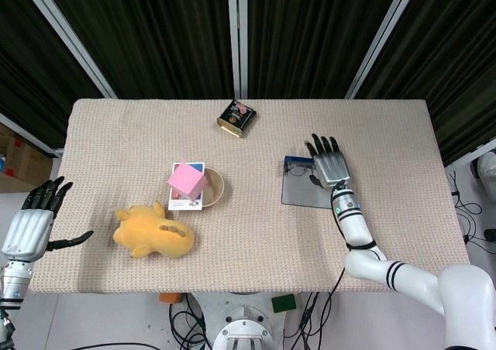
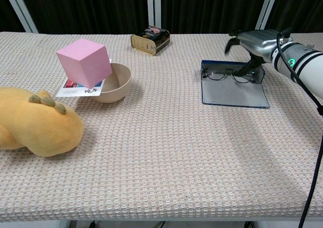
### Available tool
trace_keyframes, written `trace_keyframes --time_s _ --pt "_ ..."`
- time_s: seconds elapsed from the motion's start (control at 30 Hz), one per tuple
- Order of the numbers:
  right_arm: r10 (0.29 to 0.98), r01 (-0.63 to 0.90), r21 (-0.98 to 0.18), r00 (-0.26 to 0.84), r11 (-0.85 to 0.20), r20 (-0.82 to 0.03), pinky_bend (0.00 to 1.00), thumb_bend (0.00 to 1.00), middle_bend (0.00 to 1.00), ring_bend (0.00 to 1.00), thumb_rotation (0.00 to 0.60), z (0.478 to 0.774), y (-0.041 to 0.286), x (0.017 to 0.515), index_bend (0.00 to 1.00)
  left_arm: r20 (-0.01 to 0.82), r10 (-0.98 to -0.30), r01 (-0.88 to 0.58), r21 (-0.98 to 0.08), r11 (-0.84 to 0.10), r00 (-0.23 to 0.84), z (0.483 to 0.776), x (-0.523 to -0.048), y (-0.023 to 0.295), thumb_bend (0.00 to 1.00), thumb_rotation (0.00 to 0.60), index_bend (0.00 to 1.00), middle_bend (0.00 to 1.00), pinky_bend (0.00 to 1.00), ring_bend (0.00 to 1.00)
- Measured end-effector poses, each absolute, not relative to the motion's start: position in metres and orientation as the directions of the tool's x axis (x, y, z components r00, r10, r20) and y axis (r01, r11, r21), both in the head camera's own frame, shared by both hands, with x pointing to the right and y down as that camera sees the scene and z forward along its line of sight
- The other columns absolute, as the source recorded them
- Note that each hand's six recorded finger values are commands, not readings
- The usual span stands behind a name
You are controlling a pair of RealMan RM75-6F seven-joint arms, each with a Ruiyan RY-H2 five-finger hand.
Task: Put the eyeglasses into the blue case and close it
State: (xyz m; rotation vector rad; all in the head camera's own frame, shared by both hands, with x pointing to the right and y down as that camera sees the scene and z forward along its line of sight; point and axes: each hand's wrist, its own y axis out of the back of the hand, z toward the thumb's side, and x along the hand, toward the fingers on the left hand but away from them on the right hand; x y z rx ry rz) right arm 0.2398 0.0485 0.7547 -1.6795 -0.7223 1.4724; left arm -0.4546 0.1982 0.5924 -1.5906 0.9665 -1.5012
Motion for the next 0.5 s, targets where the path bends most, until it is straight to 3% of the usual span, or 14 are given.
trace_keyframes --time_s 0.17,0.27,0.5 --pt "0.834 -0.030 -0.857 0.217 -0.515 -0.508 0.00 0.56 0.00 0.00 0.600 0.740 0.061 0.241 0.04 0.444 -0.895 -0.040 -0.894 -0.445 0.030 0.591 -0.456 0.199 0.00 0.186 0.07 0.00 0.11 0.00" --pt "0.829 -0.020 -0.859 0.253 -0.512 -0.499 0.00 0.51 0.00 0.00 0.600 0.730 0.078 0.243 0.11 0.448 -0.894 -0.039 -0.893 -0.449 0.033 0.592 -0.456 0.199 0.00 0.185 0.07 0.00 0.11 0.00" --pt "0.774 -0.086 -0.822 0.295 -0.562 -0.560 0.00 0.46 0.00 0.00 0.600 0.723 0.122 0.257 0.21 0.452 -0.891 -0.042 -0.890 -0.454 0.047 0.595 -0.452 0.199 0.00 0.187 0.07 0.00 0.10 0.00"
